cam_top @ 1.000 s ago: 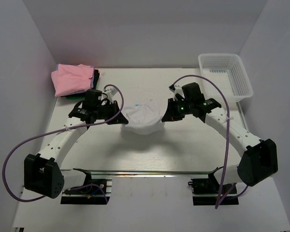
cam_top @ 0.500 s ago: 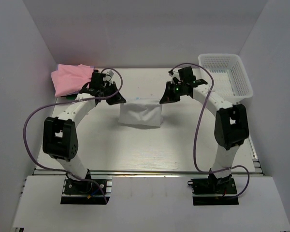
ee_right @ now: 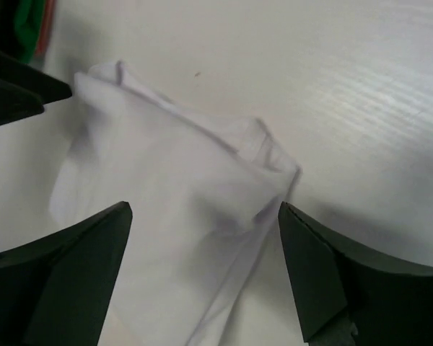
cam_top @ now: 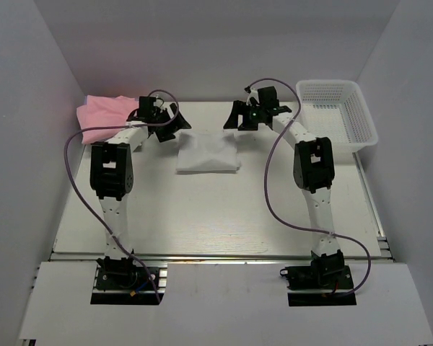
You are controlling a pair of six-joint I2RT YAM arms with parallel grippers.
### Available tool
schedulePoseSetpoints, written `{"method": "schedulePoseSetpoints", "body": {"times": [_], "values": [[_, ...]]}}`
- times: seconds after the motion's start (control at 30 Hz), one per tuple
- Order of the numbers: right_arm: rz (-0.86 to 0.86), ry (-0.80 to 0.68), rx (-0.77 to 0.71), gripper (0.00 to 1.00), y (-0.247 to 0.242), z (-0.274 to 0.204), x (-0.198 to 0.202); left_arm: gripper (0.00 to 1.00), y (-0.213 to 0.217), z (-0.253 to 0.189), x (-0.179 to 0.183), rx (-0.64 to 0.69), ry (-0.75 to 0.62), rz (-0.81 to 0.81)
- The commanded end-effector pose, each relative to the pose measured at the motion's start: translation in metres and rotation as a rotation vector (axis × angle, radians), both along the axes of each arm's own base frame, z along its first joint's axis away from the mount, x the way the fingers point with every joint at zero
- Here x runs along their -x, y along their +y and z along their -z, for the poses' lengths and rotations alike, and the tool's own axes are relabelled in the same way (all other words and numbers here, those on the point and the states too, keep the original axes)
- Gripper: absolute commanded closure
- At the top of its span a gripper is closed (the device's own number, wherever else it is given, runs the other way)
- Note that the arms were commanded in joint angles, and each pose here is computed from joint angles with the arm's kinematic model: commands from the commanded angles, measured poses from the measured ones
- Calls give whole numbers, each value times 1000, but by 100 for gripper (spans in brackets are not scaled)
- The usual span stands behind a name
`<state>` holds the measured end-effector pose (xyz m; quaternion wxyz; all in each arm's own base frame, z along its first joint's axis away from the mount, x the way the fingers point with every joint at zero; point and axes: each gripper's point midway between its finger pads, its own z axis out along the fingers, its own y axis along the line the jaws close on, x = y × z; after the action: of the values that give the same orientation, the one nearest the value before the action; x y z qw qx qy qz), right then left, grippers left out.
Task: Fold and stack the t-shirts
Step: Fold the long partially folded tshirt into a neat square, then put the neatly folded tshirt into the corner of the board with the left arm
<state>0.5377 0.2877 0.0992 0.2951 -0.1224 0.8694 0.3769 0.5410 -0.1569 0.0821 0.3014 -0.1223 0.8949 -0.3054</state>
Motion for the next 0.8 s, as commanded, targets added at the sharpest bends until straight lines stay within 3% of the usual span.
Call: {"method": "schedulePoseSetpoints", "body": {"times": [0.0,0.17,0.3,0.47,0.67,0.77], "values": [[52,-187,-2,10,-6,-38,-43,1,0,-60,-30,39,-175,19],[58,-289,36,10,-19,-78,-9,1,-2,-83,-11,-31,-245,61],[19,-246,66,10,-26,-74,27,1,3,-75,12,-94,-219,79],[17,-199,128,10,-44,-69,67,1,18,-35,38,-248,-97,97],[175,-278,236,10,-84,-88,77,1,7,4,51,-289,-19,151],[231,-250,272,10,-105,-84,80,1,4,27,55,-303,20,160]]}}
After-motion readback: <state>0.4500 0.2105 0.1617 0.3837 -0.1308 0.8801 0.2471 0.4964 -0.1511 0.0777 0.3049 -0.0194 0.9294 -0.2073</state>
